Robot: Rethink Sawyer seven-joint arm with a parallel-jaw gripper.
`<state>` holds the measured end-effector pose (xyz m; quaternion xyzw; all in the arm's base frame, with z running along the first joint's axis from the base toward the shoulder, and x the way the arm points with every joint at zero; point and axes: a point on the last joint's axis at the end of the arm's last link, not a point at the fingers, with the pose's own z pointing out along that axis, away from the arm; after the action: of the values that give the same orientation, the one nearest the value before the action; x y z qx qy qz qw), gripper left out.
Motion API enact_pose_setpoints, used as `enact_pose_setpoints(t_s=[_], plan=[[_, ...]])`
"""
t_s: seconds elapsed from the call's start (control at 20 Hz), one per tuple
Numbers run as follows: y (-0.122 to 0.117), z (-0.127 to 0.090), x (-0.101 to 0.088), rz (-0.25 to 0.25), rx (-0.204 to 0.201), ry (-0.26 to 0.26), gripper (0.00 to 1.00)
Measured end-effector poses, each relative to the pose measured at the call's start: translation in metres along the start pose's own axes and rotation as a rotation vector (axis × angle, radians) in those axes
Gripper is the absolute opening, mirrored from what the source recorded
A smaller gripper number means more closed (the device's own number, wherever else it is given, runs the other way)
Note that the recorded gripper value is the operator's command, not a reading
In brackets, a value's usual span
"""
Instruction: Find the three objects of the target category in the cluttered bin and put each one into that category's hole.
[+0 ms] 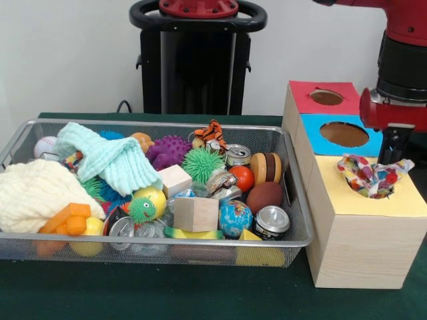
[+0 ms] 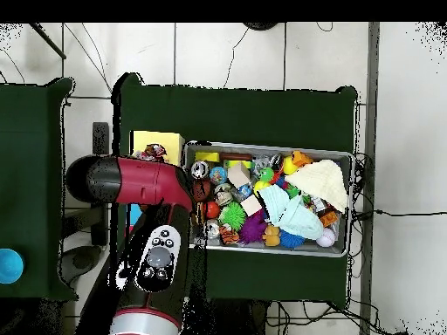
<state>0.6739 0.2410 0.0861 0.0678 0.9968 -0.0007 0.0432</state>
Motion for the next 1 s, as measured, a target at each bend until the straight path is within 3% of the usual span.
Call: enact_pose_setpoints(t_s=[0.3,0.7,1.0], plan=[[0.0,0.0,-0.01,-0.016,0.03,-0.031,0.0],[-0.017,0.001,-0.038,-0.021,0.085,-0.085,0.0],[-0.024,0.008,-0.047,-0.028,0.114,-0.096,0.0]])
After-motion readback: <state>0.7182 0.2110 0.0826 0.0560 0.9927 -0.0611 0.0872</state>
